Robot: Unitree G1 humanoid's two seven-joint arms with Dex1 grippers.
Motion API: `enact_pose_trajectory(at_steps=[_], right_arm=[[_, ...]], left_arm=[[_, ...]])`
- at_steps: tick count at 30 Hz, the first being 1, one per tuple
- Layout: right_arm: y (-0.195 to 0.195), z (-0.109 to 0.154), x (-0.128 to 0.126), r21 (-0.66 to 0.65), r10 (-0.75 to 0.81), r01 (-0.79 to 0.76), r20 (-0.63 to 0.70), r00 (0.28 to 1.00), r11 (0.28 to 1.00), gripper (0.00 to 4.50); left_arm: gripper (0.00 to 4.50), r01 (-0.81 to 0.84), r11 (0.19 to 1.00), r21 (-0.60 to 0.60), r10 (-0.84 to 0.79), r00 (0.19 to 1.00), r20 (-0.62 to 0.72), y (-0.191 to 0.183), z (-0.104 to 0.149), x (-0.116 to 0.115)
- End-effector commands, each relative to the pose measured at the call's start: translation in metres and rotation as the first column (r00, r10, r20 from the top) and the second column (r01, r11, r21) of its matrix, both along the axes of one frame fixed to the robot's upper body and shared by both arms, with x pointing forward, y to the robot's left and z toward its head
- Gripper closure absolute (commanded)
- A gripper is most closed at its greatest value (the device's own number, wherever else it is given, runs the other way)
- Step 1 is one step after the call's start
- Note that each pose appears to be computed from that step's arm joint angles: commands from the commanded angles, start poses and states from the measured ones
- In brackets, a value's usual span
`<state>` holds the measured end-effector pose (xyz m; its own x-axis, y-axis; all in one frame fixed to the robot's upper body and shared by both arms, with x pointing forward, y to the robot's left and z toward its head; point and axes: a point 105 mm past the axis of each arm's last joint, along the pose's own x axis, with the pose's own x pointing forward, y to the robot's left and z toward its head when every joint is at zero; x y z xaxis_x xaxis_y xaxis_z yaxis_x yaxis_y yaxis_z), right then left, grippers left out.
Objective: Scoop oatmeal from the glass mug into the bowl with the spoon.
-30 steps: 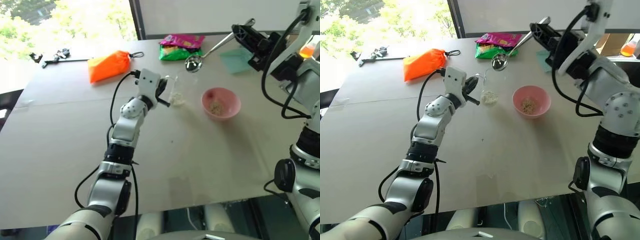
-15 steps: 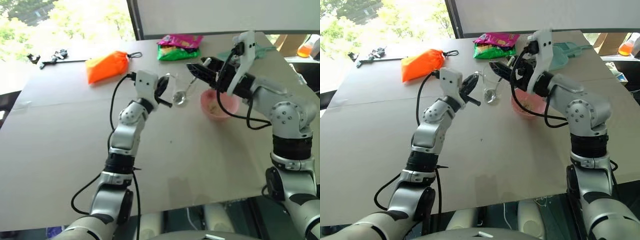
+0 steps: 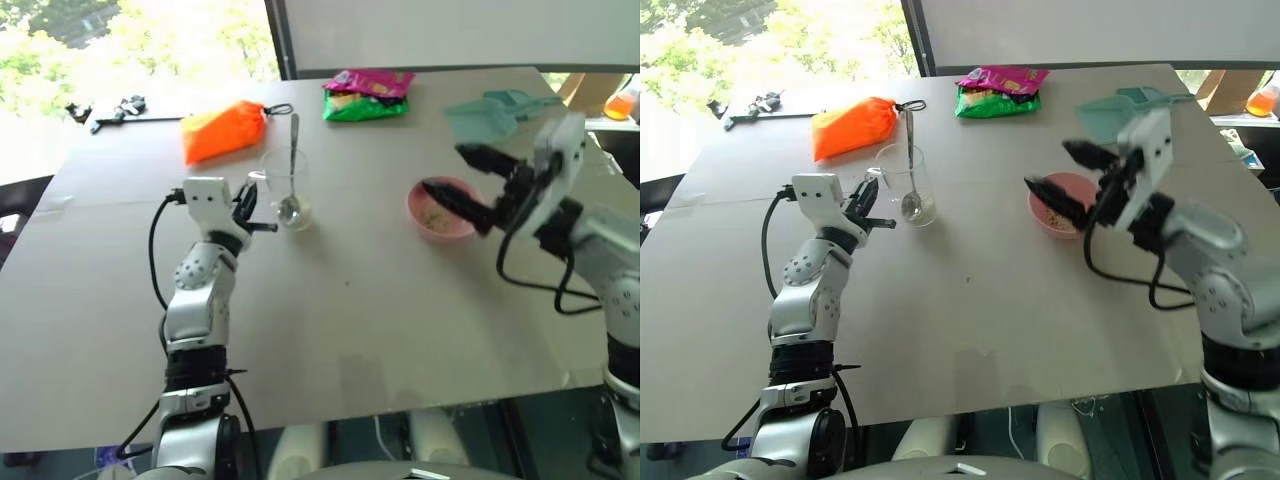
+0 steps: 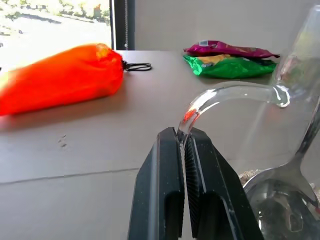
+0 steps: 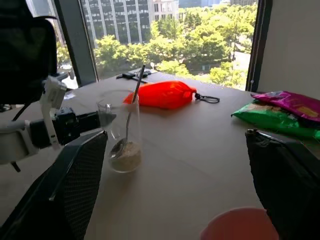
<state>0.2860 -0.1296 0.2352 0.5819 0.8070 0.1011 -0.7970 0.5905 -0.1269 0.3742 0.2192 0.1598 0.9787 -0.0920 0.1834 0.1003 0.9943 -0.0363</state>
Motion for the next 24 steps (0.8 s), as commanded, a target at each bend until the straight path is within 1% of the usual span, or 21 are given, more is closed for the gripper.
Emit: enact_pose_trajectory(at_steps=[1,3,7,14,15,16,17,19,22,24], right_arm=[[-0.005,0.001,-0.035,-0.092,0.094,-0.084,0.111,0.989,0.992,0.02],[-0.008,-0.017,-0.048,-0.163,0.130,-0.113,0.095,0.987,0.980,0.02],[-0.014,-0.041,-0.060,-0.219,0.154,-0.139,0.057,0.986,0.966,0.02],[-0.021,-0.049,-0.060,-0.204,0.131,-0.112,0.079,0.988,0.972,0.02],[-0.021,-0.050,-0.060,-0.208,0.131,-0.112,0.080,0.988,0.972,0.00],[-0.021,-0.051,-0.060,-0.211,0.131,-0.112,0.081,0.988,0.971,0.00],[-0.022,-0.051,-0.059,-0.208,0.127,-0.108,0.080,0.989,0.972,0.00],[-0.026,-0.049,-0.056,-0.205,0.100,-0.080,0.093,0.991,0.976,0.00],[-0.032,-0.048,-0.056,-0.218,0.078,-0.053,0.106,0.991,0.974,0.00],[-0.035,-0.048,-0.060,-0.232,0.078,-0.052,0.105,0.991,0.971,0.00]], left_arm=[[4.50,-0.004,1.000,-0.009,0.005,0.995,0.098,0.012,0.018,-0.003],[4.50,-0.005,1.000,-0.012,0.006,0.996,0.088,0.016,0.013,-0.001],[4.50,-0.004,1.000,-0.009,0.004,0.998,0.062,0.024,0.002,0.004],[4.50,0.022,1.000,-0.009,-0.022,0.999,0.027,0.029,-0.014,0.008],[3.83,0.024,1.000,-0.009,-0.023,0.999,0.028,0.030,-0.014,0.006],[3.71,0.024,1.000,-0.010,-0.024,0.999,0.031,0.031,-0.013,0.003],[3.21,0.024,1.000,-0.010,-0.024,0.999,0.035,0.033,-0.011,0.000],[2.39,0.031,1.000,-0.002,-0.031,0.999,0.037,0.036,-0.006,-0.008],[0.85,0.059,0.998,0.026,-0.059,0.998,0.027,0.039,-0.001,-0.025],[0.85,0.077,0.995,0.060,-0.077,0.997,0.007,0.043,0.001,-0.039]])
